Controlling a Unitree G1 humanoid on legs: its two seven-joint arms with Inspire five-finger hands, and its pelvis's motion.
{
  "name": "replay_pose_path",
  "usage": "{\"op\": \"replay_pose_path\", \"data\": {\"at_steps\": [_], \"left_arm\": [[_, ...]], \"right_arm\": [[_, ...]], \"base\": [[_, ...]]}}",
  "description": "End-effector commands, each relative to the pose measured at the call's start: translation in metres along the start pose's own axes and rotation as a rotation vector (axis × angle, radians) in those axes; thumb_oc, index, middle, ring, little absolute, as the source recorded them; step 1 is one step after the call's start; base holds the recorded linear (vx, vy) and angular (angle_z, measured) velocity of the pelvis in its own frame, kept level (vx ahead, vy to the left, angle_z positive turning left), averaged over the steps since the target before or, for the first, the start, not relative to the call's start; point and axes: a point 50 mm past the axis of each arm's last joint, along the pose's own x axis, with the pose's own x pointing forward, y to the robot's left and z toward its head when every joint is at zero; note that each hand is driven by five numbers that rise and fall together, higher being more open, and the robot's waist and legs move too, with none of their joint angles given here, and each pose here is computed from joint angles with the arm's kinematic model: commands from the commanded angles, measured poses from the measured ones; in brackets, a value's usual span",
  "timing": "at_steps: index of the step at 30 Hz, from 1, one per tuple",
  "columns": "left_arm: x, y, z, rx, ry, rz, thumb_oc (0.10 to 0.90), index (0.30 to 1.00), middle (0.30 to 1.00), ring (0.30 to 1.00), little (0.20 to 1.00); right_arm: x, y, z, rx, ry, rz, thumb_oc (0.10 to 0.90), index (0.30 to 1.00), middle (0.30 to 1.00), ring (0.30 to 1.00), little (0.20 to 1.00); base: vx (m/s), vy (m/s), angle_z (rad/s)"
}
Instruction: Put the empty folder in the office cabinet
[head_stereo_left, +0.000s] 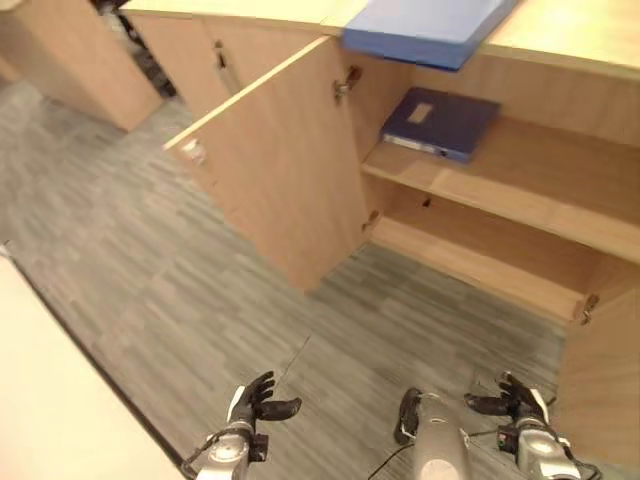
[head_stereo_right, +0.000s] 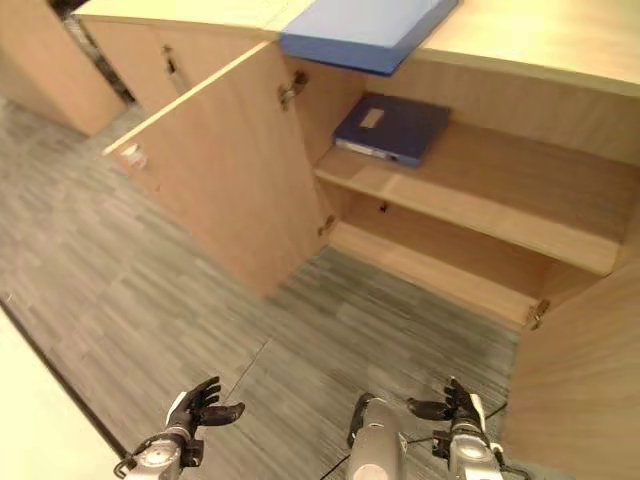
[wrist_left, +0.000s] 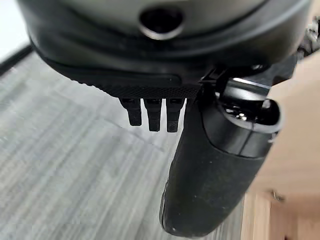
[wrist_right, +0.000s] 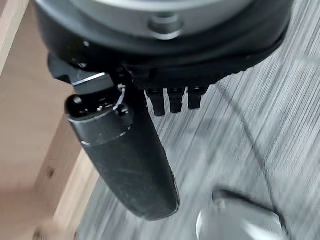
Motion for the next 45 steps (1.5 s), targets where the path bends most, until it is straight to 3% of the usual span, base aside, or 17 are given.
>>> {"op": "replay_pose_path", "data": {"at_steps": [1, 8, 17, 29, 36, 45], "left_arm": [[-0.006, 0.025, -0.008, 0.022, 0.008, 0.057, 0.8, 0.9, 0.9, 0.9, 0.9], [0.001, 0.016, 0.005, 0.008, -0.024, 0.048, 0.8, 0.9, 0.9, 0.9, 0.9], [-0.002, 0.006, 0.002, 0.023, -0.027, 0.015, 0.8, 0.9, 0.9, 0.9, 0.9], [-0.011, 0.021, -0.029, 0.031, 0.082, 0.064, 0.8, 0.9, 0.9, 0.9, 0.9], [-0.008, 0.037, -0.016, 0.032, 0.042, 0.112, 0.8, 0.9, 0.9, 0.9, 0.9], [-0.004, 0.039, -0.006, 0.017, 0.008, 0.139, 0.8, 0.9, 0.9, 0.9, 0.9]], "right_arm": [[-0.01, 0.006, -0.014, 0.011, -0.011, 0.024, 0.8, 0.9, 0.9, 0.9, 0.9], [-0.005, 0.002, 0.009, -0.044, -0.084, 0.033, 0.8, 0.9, 0.9, 0.9, 0.9], [-0.006, 0.031, 0.031, -0.145, -0.184, 0.148, 0.8, 0.9, 0.9, 0.9, 0.9], [-0.013, 0.067, 0.027, -0.229, -0.193, 0.274, 0.8, 0.9, 0.9, 0.9, 0.9], [-0.018, 0.094, 0.047, -0.239, -0.266, 0.351, 0.8, 0.9, 0.9, 0.9, 0.9], [-0.02, 0.092, 0.04, -0.266, -0.255, 0.358, 0.8, 0.9, 0.9, 0.9, 0.9]], "base": [[0.35, -0.389, -0.81], [0.41, -0.238, -0.61], [0.43, 0.028, -0.9], [0.37, 0.058, -0.75], [0.18, 0.132, -0.46], [0.13, -0.152, 0.1]]}}
